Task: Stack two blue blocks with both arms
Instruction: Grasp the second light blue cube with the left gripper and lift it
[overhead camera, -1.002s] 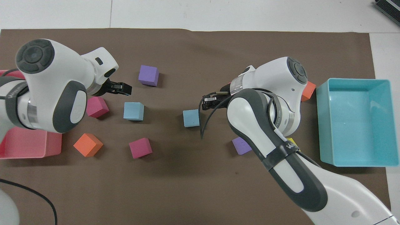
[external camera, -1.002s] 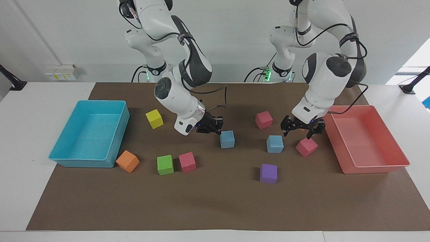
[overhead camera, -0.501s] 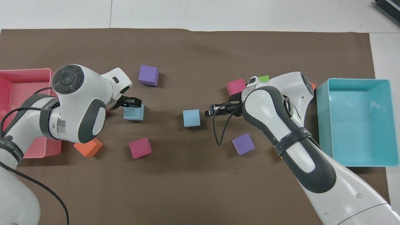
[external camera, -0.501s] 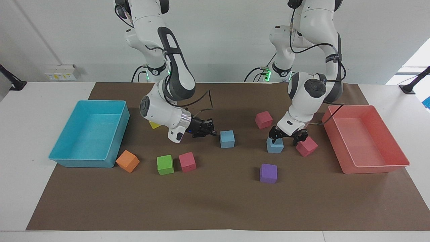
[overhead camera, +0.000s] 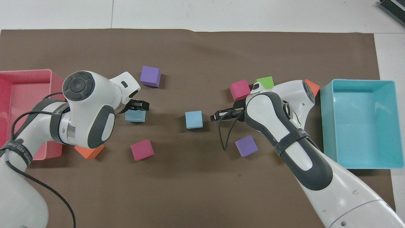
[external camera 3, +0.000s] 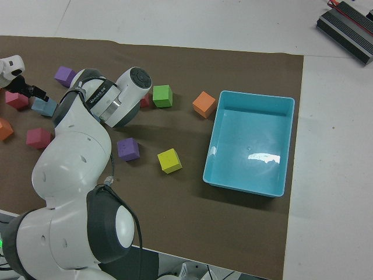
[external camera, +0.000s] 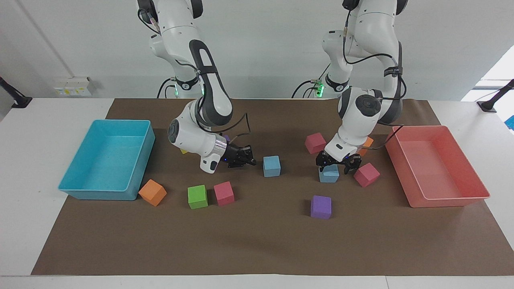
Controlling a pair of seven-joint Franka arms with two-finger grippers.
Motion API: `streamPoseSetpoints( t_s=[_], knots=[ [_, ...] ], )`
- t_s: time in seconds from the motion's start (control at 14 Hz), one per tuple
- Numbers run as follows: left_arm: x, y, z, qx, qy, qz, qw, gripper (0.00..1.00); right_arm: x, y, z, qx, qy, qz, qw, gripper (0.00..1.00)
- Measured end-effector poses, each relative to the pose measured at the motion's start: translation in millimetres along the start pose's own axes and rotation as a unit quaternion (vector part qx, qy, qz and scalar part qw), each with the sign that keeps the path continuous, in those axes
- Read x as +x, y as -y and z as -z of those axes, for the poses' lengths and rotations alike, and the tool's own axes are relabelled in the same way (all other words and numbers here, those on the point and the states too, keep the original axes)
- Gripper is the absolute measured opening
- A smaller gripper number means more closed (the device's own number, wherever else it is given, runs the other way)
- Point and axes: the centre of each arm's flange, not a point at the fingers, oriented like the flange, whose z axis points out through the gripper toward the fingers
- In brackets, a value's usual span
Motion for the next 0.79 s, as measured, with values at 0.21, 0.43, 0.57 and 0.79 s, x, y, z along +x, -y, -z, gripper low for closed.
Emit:
streamPoseSetpoints(
  t_s=[0.21,0.43,0.57,0.79],
  knots=[
    [-0.6,3.7,-1.8,0.001,0.001,0.003,1.0,1.0,-2.1,-8.2,-3.7,-0.003,0.003,0.003,1.0,0.01],
    [-2.0,4.7,-5.9,0.002,0.005,0.004,1.0,1.0,-3.4,-11.8,-7.4,0.007,-0.002,-0.007,1.0,0.01],
    [-1.7,1.9,-18.4,0.001,0.004,0.001,1.0,1.0,-2.3,-12.2,-7.3,0.016,-0.014,-0.02,1.0,0.01],
    [-0.9,-2.8,-36.1,0.0,0.004,0.003,1.0,1.0,-5.0,-15.7,-9.2,0.019,-0.015,-0.036,0.999,0.01]
  ],
)
